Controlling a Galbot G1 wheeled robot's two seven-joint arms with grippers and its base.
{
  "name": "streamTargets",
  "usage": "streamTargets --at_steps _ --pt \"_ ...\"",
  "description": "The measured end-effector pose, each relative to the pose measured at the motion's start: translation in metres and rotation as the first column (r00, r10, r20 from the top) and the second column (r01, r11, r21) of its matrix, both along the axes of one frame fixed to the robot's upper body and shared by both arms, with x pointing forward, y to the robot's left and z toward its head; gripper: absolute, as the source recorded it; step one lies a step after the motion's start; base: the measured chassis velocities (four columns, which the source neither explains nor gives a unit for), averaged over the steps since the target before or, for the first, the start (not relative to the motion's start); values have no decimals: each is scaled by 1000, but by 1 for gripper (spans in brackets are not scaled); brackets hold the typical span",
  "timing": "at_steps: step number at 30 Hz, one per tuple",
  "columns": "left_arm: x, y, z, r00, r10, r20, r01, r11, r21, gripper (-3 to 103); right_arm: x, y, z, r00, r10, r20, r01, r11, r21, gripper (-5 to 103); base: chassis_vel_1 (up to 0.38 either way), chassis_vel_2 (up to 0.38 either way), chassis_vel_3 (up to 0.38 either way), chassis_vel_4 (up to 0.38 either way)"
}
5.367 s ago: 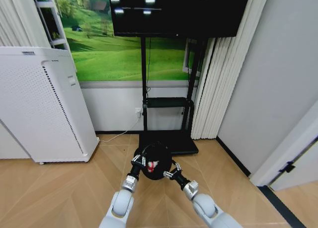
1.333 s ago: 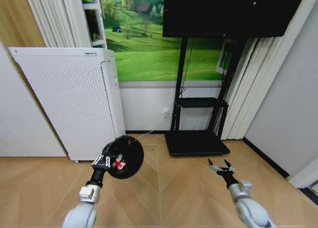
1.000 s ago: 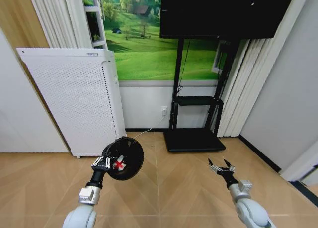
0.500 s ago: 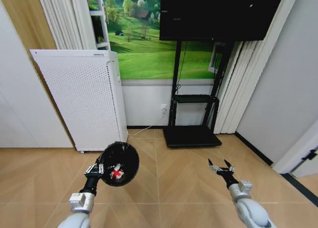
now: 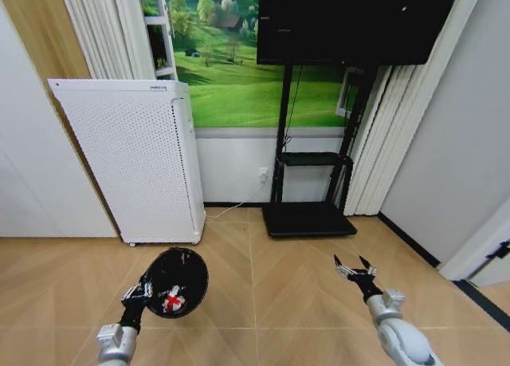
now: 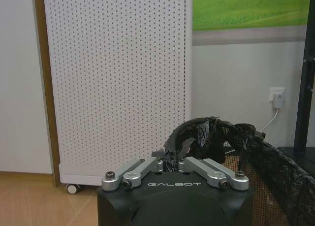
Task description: Pick up the trash bin and place the garbage on the floor into it.
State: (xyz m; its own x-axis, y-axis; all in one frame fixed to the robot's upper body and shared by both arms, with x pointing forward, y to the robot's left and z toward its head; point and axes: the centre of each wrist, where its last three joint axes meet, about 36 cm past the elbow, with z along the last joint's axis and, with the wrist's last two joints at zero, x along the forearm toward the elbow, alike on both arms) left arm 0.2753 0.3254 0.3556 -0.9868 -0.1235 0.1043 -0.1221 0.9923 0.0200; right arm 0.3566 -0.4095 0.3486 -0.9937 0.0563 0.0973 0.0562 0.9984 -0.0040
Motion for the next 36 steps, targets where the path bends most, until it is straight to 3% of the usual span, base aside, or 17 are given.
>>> streamTargets --at_steps 2,5,17,25,30,33,36 --pt "6 -8 -29 999 0 -52 -3 998 -58 7 0 0 0 1000 0 0 0 1000 0 100 0 0 0 0" --pt "6 -17 -44 995 -12 -97 4 996 -87 7 0 0 0 1000 0 0 0 1000 0 100 0 0 0 0" --pt "-9 -11 -62 984 -16 -178 11 1000 -28 7 0 0 0 1000 0 0 0 1000 0 100 0 0 0 0" --pt "-14 -8 -71 980 -9 -200 4 1000 -23 4 0 0 0 1000 0 0 0 1000 0 100 0 0 0 0" --pt "-14 -4 -64 983 -6 -186 3 1000 -15 17 0 0 0 1000 0 0 0 1000 0 100 0 0 0 0" --pt "-14 1 -49 989 -2 -151 3 1000 5 33 0 0 0 1000 0 0 0 1000 0 100 0 0 0 0" --pt "-15 3 -44 990 1 -141 2 1000 17 39 0 0 0 1000 0 0 0 1000 0 100 0 0 0 0"
